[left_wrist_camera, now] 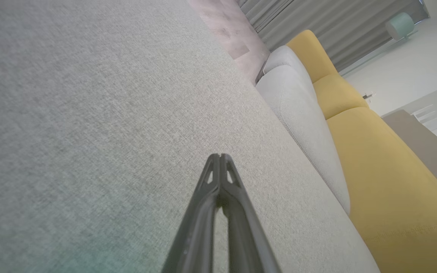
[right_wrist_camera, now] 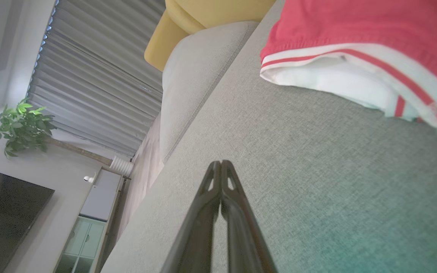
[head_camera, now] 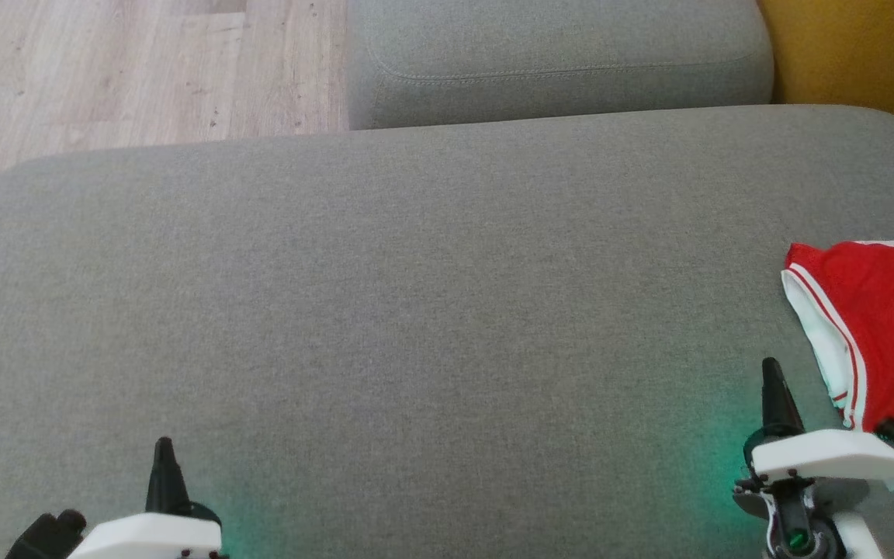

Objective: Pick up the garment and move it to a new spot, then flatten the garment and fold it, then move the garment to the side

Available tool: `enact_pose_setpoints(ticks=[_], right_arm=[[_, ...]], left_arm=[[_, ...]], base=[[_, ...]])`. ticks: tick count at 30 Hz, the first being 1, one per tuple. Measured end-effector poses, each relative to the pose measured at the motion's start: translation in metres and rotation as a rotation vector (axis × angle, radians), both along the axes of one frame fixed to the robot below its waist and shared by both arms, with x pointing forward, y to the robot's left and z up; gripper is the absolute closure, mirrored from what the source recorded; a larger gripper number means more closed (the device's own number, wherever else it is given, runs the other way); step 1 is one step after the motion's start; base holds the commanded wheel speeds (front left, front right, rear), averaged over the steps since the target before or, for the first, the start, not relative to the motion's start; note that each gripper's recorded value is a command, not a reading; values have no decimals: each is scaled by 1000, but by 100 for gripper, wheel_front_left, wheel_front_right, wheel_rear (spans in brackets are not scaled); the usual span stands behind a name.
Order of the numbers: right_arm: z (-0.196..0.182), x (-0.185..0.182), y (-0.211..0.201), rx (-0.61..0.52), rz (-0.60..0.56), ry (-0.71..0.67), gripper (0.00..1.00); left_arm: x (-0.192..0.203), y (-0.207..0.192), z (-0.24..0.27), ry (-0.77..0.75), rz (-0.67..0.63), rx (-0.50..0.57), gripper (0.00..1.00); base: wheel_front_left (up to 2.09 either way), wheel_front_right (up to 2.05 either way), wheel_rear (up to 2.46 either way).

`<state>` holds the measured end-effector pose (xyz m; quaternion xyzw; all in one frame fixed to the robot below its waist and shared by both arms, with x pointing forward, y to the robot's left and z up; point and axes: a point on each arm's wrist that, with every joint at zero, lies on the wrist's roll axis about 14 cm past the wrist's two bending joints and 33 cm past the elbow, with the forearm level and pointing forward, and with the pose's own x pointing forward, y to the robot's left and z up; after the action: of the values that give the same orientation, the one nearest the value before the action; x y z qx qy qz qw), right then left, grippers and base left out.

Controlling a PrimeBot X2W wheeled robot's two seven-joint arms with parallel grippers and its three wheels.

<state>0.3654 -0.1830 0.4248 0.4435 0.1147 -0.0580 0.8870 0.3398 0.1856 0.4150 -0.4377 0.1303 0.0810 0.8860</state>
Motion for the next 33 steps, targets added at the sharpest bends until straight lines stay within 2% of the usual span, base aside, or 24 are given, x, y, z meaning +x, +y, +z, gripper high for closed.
enact_pose_setpoints(ticks=[33], right_arm=[[31, 10, -12, 358, -91, -91, 100]], left_arm=[[19, 0, 29, -92, 58, -365, 100]], base=[[0, 0, 0]])
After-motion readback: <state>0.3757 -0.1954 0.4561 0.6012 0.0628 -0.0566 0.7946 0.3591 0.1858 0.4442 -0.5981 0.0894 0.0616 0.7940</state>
